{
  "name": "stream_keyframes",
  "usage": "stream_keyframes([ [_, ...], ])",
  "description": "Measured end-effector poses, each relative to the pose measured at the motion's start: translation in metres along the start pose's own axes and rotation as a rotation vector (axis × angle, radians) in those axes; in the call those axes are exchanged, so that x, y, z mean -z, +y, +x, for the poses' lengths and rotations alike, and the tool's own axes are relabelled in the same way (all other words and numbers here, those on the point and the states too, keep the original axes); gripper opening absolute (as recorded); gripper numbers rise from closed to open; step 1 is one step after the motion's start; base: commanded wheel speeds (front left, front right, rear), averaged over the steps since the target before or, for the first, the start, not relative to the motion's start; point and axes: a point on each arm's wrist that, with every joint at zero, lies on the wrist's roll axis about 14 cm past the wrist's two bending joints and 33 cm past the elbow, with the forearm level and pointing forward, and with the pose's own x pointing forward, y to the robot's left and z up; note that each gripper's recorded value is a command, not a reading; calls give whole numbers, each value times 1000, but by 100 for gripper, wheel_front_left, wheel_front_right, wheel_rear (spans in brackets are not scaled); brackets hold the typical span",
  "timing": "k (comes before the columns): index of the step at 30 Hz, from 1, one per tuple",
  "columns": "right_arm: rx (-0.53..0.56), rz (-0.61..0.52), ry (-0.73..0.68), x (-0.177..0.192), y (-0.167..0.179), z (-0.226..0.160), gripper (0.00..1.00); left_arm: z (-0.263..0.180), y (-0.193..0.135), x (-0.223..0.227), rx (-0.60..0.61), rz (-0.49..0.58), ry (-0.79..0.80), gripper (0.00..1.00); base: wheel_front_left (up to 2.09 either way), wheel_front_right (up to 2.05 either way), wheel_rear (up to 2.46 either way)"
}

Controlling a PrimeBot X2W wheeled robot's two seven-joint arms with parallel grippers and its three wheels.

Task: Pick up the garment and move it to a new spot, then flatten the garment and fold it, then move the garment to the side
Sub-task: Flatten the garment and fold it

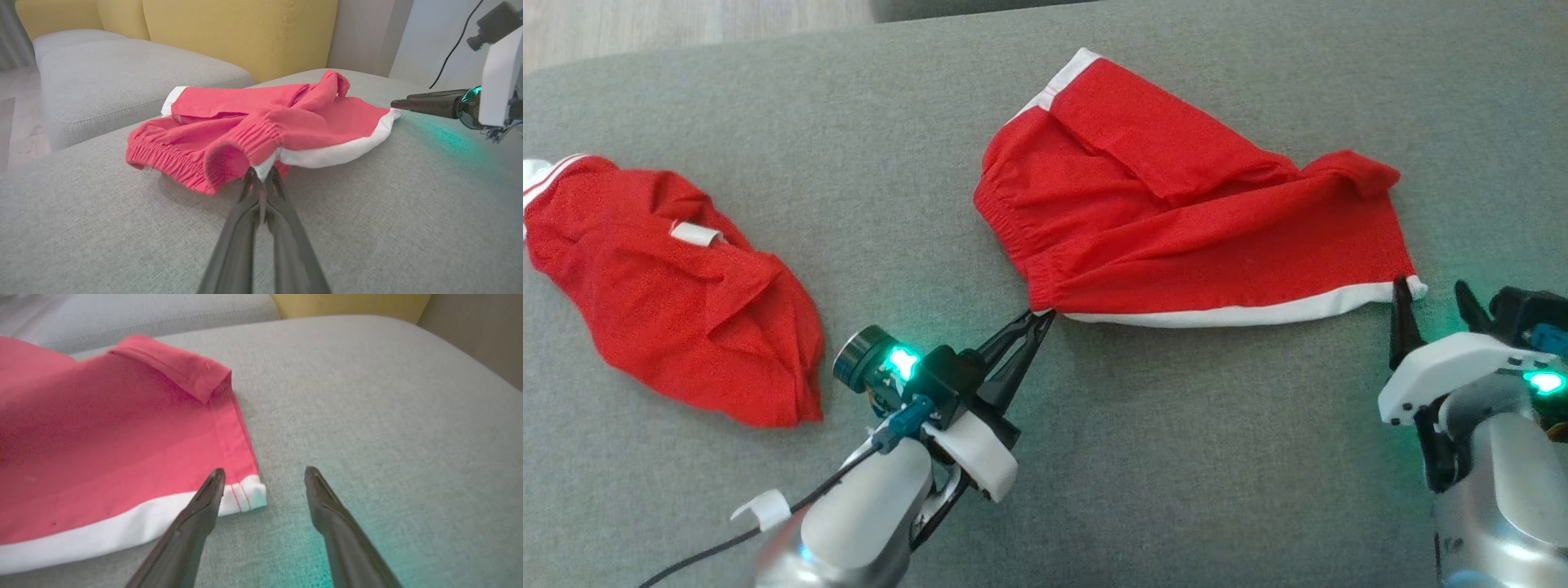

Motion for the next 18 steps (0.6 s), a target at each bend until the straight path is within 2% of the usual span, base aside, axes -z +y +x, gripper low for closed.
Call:
stream_keyframes([
  [7, -15, -41, 97, 21, 7, 8, 100, -1, 2, 2, -4, 3, 2, 0, 0, 0, 0],
  [8, -18, -45, 98, 20, 9, 10, 91, -1, 2, 3, -4, 2, 1, 0, 0, 0, 0],
  [9, -21, -45, 101, 20, 10, 11, 56, -1, 3, 3, -5, 1, 2, 0, 0, 0, 0],
  [10, -27, -47, 105, 19, 12, 13, 12, -1, 3, 3, -6, 0, 2, 0, 0, 0, 0],
  [11, -31, -49, 107, 20, 14, 13, 0, -1, 3, 3, -6, 0, 2, 0, 0, 0, 0],
  [18, -67, -5, 59, 7, 25, 10, 0, -5, 9, -4, -18, 26, -7, 0, 0, 0, 0],
])
